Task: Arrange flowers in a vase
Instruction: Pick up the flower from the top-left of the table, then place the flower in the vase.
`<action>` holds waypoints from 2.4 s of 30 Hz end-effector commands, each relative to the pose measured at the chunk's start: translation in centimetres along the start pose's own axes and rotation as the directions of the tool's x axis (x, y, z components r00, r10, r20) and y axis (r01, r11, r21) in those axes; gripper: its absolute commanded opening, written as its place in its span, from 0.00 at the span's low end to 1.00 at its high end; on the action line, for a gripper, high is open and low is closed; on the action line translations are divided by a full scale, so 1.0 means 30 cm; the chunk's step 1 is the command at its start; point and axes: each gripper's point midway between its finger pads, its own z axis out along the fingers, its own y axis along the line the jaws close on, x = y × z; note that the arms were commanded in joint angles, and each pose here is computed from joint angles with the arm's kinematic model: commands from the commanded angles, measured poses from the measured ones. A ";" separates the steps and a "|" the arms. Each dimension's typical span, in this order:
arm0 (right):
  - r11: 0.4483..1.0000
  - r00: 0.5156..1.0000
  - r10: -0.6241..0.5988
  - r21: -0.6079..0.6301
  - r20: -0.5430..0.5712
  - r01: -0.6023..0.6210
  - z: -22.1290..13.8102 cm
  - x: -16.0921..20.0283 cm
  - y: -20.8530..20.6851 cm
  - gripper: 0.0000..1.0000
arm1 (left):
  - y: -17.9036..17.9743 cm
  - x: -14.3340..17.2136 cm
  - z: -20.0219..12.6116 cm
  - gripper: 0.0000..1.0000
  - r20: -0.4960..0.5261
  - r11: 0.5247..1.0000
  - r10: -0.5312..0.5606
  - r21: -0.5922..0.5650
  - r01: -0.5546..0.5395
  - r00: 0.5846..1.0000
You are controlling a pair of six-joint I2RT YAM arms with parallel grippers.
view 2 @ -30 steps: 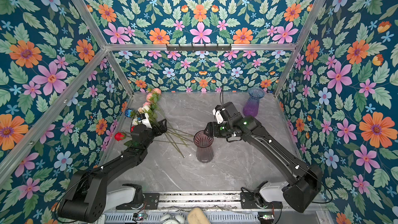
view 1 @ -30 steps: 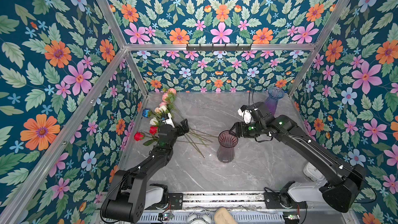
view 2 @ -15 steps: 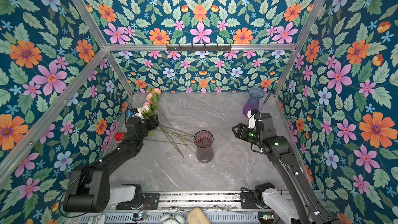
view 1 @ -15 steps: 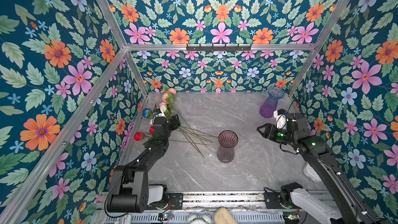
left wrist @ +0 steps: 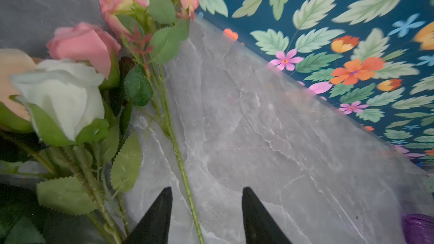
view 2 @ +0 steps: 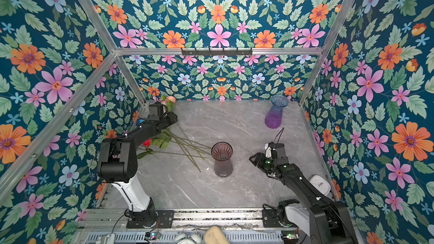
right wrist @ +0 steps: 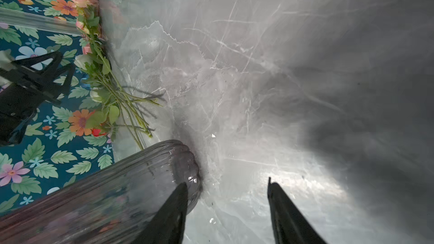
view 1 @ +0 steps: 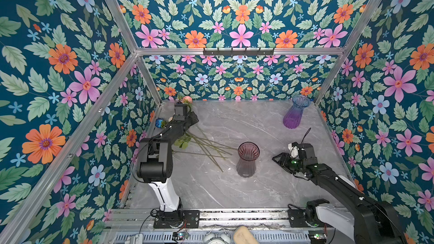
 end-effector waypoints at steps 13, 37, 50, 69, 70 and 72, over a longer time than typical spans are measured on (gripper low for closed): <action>0.997 0.996 -0.022 -0.078 0.083 0.028 0.005 -0.028 0.022 0.57 | 0.081 0.138 0.150 0.41 -0.163 0.991 0.014 -0.131 -0.035 0.987; 0.981 0.964 -0.172 -0.056 0.204 0.187 -0.156 -0.071 0.117 0.56 | -0.374 -0.308 -0.344 0.00 0.198 0.979 0.056 0.182 -0.093 0.979; 0.686 0.799 -0.493 -0.411 0.345 0.600 -0.649 -0.133 0.812 0.57 | -0.898 -0.205 -1.035 0.00 0.452 0.686 0.187 0.575 -0.445 0.872; 0.384 0.703 -0.581 -0.624 0.410 0.680 -0.760 -0.149 1.391 0.40 | -1.173 0.168 -1.438 0.00 0.501 0.172 0.254 0.818 -0.549 0.827; 0.389 0.704 -0.581 -0.620 0.409 0.681 -0.756 -0.155 1.394 0.38 | -1.181 0.183 -1.440 0.00 0.493 0.156 0.257 0.828 -0.539 0.831; 0.405 0.707 -0.576 -0.608 0.410 0.683 -0.744 -0.168 1.392 0.34 | -1.194 0.208 -1.445 0.00 0.484 0.135 0.260 0.839 -0.527 0.836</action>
